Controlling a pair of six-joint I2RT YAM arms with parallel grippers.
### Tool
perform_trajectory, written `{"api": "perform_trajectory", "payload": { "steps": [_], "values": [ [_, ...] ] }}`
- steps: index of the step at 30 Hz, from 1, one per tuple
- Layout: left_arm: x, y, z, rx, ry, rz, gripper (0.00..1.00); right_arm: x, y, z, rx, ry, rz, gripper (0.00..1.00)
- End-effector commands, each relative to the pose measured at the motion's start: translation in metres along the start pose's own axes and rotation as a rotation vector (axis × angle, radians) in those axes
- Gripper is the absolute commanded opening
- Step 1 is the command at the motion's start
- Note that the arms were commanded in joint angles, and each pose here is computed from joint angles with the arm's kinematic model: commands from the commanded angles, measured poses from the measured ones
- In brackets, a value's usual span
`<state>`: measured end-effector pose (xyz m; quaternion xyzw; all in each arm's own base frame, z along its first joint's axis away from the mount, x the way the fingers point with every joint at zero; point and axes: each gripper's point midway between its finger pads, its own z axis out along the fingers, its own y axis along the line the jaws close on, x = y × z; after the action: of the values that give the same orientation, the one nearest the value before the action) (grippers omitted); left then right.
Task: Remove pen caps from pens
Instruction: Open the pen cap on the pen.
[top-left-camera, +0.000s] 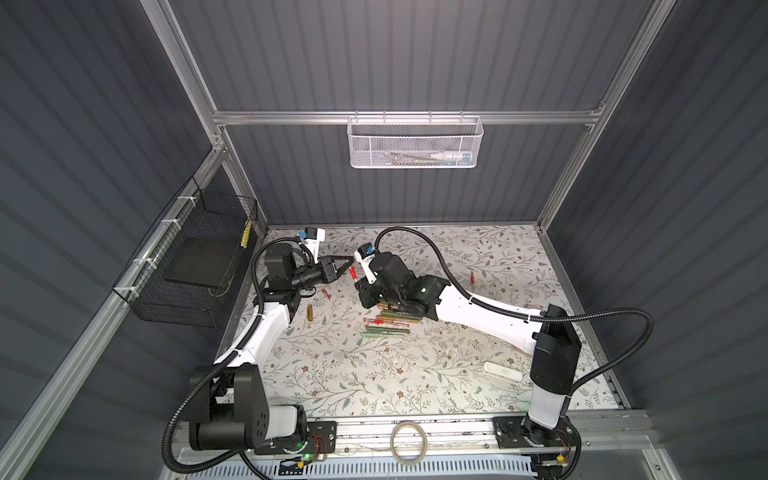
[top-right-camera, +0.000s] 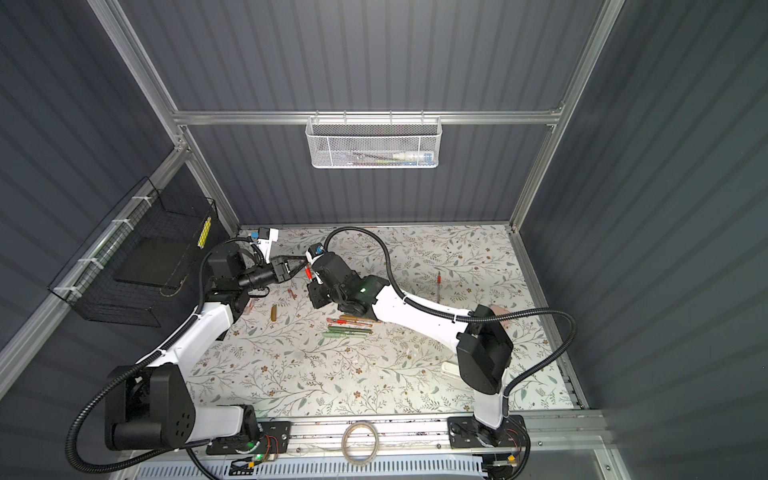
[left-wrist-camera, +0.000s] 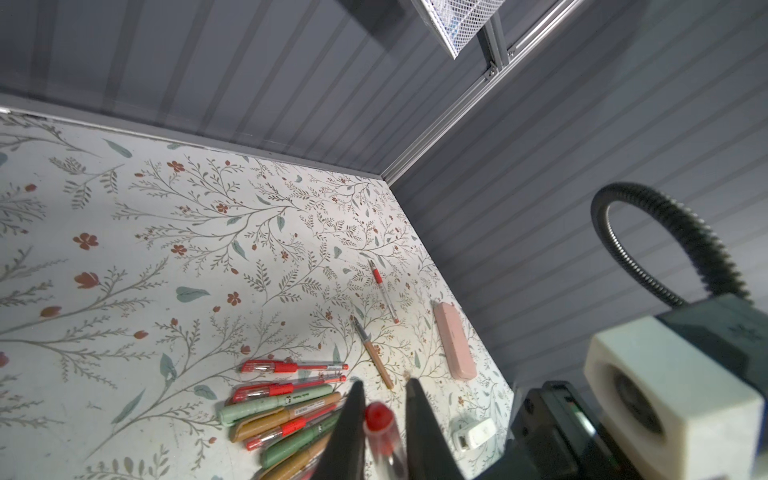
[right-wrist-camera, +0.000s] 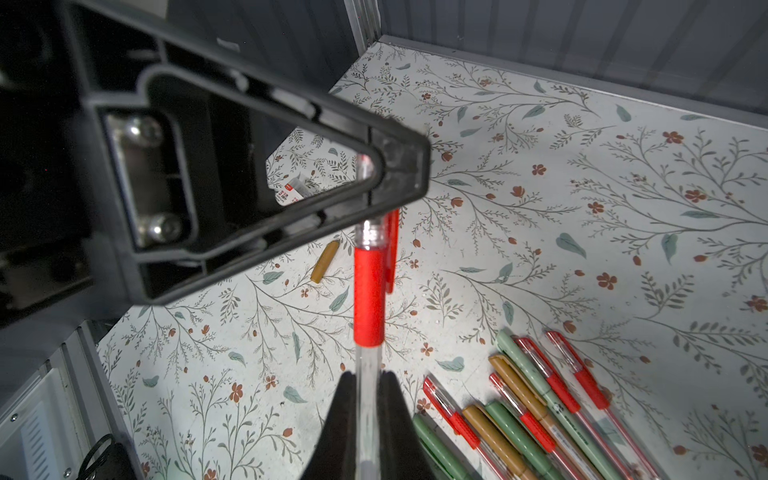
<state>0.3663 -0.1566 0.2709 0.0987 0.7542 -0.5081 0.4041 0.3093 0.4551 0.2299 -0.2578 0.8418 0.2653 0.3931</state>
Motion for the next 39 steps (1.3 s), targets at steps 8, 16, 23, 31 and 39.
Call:
{"api": "perform_trajectory", "payload": {
  "steps": [8, 16, 23, 31, 39],
  "values": [
    [-0.004, -0.003, 0.000, -0.010, -0.009, 0.029, 0.00, -0.004, 0.007, -0.003, -0.030, -0.009, -0.002, 0.31],
    [-0.005, -0.006, -0.001, 0.005, -0.016, 0.025, 0.00, 0.002, -0.007, 0.011, -0.088, 0.016, 0.086, 0.32],
    [-0.003, -0.003, -0.001, 0.002, -0.015, 0.020, 0.00, 0.002, -0.003, 0.018, -0.125, 0.042, 0.086, 0.16],
    [-0.003, 0.000, 0.001, 0.003, -0.023, -0.002, 0.00, 0.009, -0.002, 0.030, -0.137, 0.067, 0.076, 0.25],
    [-0.004, 0.005, -0.001, -0.013, -0.031, 0.000, 0.00, 0.013, -0.010, 0.028, -0.137, 0.062, 0.088, 0.00]
  ]
}}
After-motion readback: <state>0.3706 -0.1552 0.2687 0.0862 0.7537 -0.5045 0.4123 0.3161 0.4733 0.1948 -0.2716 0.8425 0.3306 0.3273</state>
